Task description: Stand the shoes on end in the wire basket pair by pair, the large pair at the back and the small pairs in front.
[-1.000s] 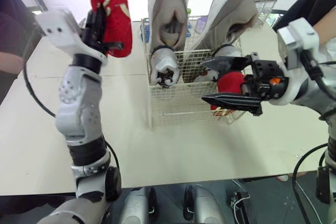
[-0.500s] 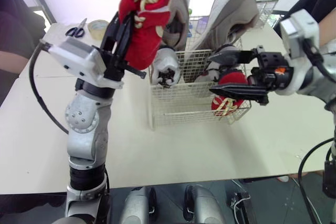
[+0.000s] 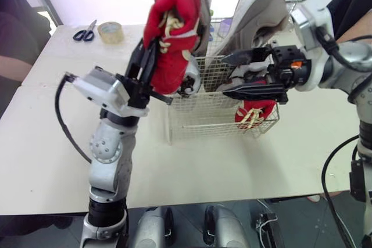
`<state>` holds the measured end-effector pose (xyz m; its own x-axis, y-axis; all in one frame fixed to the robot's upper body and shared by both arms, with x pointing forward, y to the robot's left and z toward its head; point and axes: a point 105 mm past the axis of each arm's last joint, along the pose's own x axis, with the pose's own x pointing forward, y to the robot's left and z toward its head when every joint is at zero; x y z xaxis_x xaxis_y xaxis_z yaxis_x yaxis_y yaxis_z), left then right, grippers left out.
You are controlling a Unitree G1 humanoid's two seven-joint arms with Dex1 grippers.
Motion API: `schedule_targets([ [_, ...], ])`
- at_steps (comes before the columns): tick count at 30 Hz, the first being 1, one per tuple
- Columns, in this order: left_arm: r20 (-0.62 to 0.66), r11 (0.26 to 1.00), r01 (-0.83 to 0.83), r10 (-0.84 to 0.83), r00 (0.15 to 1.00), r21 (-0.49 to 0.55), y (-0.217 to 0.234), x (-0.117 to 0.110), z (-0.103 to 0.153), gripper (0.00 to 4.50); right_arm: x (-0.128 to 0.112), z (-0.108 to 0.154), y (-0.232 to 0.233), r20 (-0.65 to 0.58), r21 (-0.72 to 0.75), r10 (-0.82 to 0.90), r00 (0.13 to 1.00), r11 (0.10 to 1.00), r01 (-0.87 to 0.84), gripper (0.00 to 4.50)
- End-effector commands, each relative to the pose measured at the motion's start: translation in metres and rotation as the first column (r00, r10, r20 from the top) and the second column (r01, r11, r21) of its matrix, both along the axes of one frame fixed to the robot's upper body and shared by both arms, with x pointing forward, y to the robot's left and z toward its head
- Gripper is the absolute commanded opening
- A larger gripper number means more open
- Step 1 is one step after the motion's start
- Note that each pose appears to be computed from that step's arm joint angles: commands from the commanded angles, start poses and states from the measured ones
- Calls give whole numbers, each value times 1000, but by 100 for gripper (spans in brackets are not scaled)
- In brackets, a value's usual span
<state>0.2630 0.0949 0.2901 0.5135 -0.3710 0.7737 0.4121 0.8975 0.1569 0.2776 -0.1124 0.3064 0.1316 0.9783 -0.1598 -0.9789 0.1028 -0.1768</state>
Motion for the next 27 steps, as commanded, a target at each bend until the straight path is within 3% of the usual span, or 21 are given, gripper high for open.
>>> schedule_targets([
  [1, 61, 1000, 31, -31, 998, -1, -4, -12, 4, 10, -4, 12, -3, 53, -8, -10, 999, 1000, 11, 450],
  [27, -8, 996, 80, -80, 997, 27, -47, -1, -75, 10, -10, 26, -22, 74, -52, -85, 994, 995, 89, 450],
])
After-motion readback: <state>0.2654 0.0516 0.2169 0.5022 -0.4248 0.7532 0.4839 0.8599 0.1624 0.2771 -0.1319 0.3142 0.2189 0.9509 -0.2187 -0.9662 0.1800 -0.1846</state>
